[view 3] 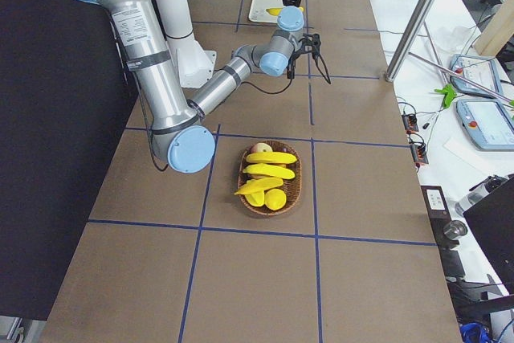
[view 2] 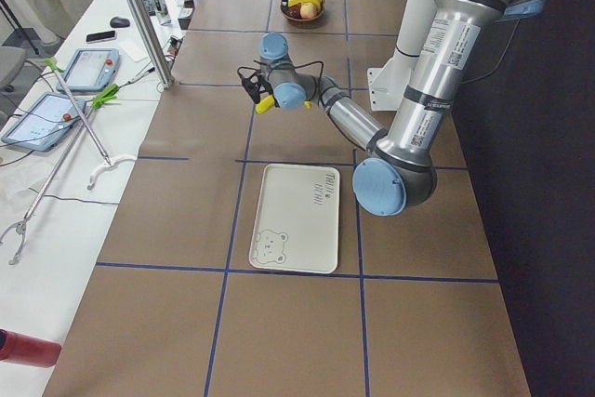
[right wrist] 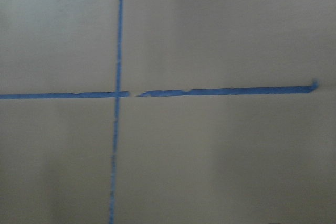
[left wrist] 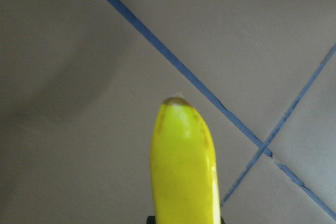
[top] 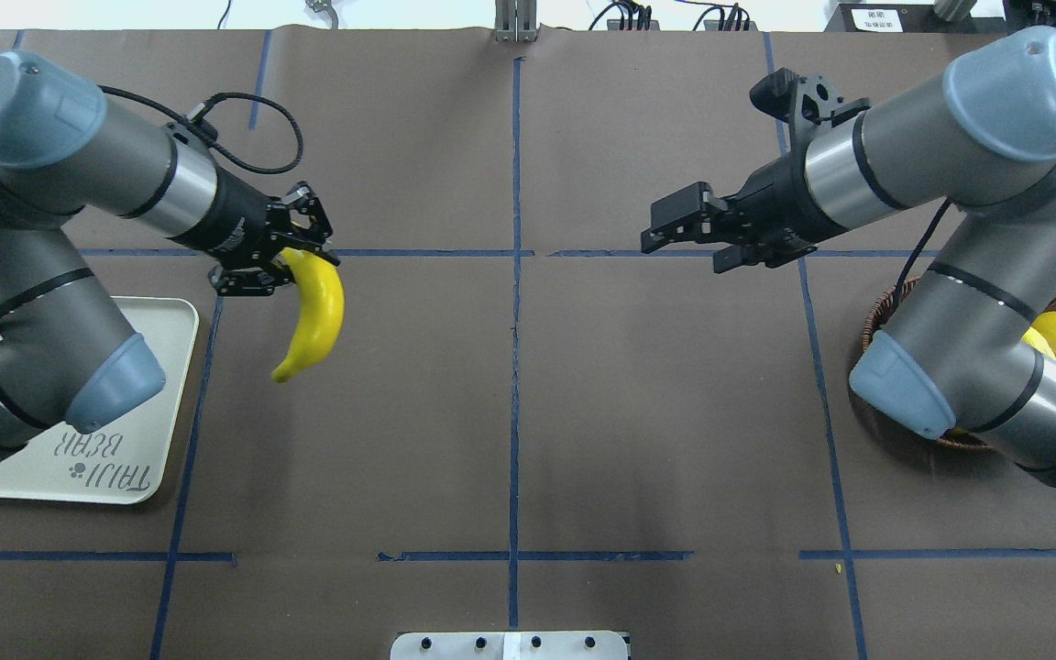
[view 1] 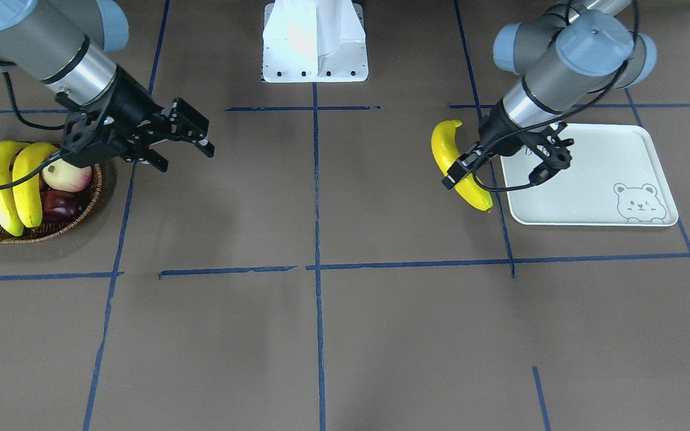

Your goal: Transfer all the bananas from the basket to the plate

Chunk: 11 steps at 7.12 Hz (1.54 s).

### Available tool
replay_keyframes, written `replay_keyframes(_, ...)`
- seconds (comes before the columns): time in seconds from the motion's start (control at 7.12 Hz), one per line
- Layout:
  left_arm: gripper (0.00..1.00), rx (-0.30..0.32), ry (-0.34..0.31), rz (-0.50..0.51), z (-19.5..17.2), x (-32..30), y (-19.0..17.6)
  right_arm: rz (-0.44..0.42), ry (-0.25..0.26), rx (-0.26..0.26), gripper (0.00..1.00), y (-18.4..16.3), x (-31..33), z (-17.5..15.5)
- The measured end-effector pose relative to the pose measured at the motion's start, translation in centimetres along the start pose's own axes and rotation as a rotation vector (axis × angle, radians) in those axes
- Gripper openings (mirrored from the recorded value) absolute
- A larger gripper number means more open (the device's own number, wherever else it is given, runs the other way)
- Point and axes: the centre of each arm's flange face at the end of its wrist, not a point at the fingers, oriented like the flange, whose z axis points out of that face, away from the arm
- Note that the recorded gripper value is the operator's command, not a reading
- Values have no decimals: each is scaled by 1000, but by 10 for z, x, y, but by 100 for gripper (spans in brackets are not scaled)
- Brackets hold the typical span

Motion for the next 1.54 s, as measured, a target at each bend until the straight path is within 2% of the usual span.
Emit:
replay_keyframes(0.28,0,34,-97,133,-12,-99,-47,-114,137,-27,100,-15,96,-22)
replay_keyframes(0.56,0,69,-186,262,-31,-187,-99,-239,246,-77,100,-17,189,-52)
replay_keyframes(0.84,0,73,-255,318,-30,-245,-139,-334,306,-132,100,-8,257,-80)
replay_keyframes(0.98,1,74,-267,332,-22,-271,-154,-358,319,-148,100,0,282,-89)
replay_keyframes(1.12,48,82,-261,346,-15,-300,-168,-367,326,-154,100,6,296,-94)
replay_keyframes(1.26,99,95,-249,357,-12,-325,-180,-370,329,-155,100,9,301,-97)
replay_keyframes(1.54,100,114,-228,415,-32,-352,-202,-370,331,-150,100,11,301,-101)
